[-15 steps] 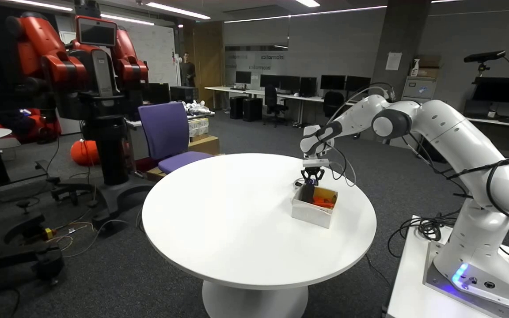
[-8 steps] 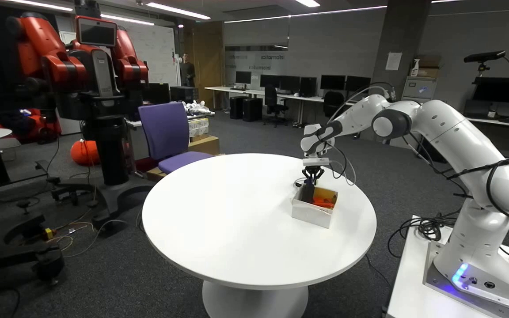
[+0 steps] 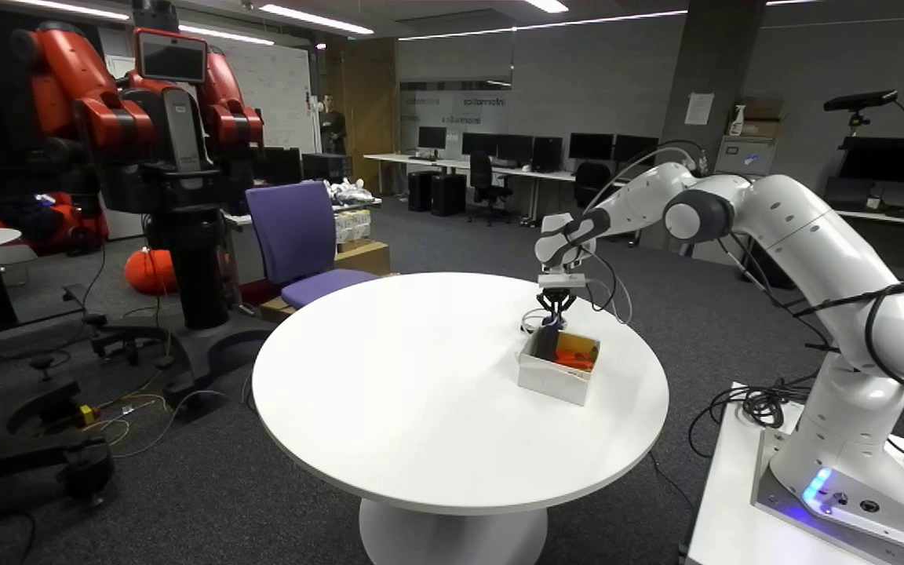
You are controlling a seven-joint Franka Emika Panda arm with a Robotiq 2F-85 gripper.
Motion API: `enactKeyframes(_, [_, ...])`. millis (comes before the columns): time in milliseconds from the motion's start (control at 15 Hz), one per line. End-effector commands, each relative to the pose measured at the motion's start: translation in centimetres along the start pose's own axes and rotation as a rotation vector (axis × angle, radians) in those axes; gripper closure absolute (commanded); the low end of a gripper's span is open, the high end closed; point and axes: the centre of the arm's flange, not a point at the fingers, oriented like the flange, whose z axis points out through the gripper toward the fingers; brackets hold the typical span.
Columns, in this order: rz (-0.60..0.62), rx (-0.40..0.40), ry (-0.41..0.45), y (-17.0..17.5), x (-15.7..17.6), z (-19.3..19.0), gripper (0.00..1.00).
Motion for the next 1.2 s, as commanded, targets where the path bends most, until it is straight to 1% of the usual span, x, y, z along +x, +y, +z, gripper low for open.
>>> enactKeyframes(0, [-0.002,0.01,0.024,1.2,-0.3,-2.2,0.98])
enactKeyframes(333, [0.0,0.028,0.039,2.3,-0.3,-4.3,0.98])
enactKeyframes(600, [-0.004,0.054,0.058,3.9,-0.8,-7.3,0.98])
enactKeyframes(933, [-0.053,0.055,0.069,6.2,-2.4,-10.6,0.98])
enactKeyframes(1133, [-0.094,0.054,0.074,7.8,-4.0,-12.2,0.98])
